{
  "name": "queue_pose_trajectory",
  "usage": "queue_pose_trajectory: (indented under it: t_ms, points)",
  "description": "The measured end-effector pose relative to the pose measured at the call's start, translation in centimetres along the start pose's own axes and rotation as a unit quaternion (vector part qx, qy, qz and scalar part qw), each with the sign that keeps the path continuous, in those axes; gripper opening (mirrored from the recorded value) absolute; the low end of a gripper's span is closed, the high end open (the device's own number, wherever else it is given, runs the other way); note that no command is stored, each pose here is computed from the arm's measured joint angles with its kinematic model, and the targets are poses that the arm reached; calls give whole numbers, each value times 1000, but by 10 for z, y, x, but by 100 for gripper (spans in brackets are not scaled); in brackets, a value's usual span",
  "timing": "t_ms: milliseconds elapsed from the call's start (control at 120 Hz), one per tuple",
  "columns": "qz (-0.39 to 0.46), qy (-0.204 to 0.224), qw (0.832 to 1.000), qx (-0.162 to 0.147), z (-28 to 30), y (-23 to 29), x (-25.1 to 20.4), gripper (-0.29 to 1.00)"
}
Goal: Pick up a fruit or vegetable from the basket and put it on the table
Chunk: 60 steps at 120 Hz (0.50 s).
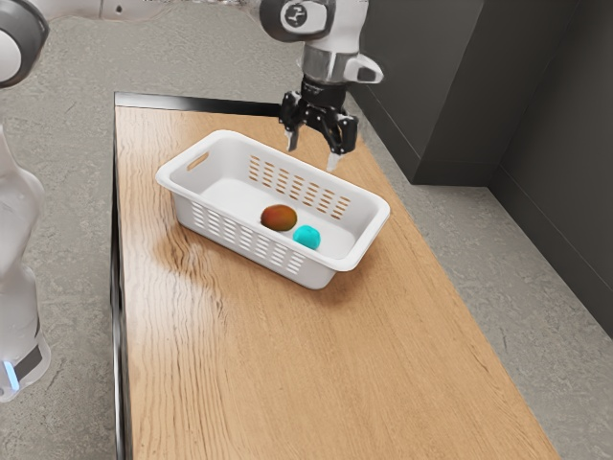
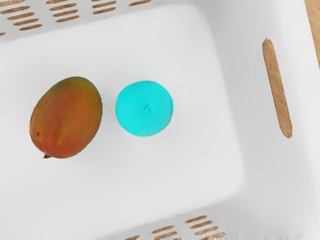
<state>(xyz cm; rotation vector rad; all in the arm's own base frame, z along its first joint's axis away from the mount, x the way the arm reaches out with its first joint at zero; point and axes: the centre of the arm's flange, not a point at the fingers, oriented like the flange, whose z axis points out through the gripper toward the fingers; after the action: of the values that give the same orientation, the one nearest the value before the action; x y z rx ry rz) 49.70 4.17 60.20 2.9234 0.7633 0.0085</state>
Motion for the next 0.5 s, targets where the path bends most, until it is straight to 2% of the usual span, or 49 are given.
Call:
queue_pose_trajectory:
  t_ms: [217,383,500]
  points:
    - [164,17,986,-3,64,-34,8,70]
    - [231,21,973,-7,90,-72,17,70]
    - [291,30,956,-6,97,-67,19,70]
